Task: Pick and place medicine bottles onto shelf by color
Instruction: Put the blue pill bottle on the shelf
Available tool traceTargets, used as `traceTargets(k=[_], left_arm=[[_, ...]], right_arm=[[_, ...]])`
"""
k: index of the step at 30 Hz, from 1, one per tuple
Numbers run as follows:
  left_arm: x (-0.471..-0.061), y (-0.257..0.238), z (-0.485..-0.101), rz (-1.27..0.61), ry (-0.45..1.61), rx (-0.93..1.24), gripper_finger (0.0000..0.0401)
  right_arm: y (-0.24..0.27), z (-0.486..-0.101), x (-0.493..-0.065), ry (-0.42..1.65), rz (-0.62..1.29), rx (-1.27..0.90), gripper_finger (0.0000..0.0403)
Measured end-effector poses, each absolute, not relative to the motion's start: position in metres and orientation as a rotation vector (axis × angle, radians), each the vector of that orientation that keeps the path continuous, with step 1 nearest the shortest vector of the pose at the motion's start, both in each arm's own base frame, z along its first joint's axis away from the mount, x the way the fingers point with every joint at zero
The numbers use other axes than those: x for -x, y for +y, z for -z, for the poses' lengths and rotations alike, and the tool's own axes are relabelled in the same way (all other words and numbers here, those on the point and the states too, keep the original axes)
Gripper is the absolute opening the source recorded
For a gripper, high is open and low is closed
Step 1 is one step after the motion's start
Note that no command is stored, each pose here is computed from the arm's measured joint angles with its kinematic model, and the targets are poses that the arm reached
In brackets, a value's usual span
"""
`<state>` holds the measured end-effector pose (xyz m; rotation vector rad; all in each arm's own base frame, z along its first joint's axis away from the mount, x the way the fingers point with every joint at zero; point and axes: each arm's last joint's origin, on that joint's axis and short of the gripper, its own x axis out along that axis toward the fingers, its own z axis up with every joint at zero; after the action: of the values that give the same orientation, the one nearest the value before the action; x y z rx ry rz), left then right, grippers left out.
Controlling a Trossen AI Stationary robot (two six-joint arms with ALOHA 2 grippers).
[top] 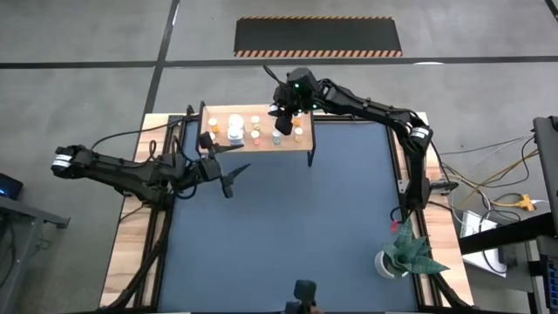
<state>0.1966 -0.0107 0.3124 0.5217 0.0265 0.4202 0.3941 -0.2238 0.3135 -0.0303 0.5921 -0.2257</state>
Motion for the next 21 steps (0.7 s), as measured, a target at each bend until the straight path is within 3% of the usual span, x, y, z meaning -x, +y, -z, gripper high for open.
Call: traceTargets(k=[21], left_arm=[[-0.197,-0.011,-0.312,-0.42,0.029,-0.524,0.0235]], right_arm=[[-0.221,-0.297,-0.394,0.612,0.201,-0.099,0.0113]])
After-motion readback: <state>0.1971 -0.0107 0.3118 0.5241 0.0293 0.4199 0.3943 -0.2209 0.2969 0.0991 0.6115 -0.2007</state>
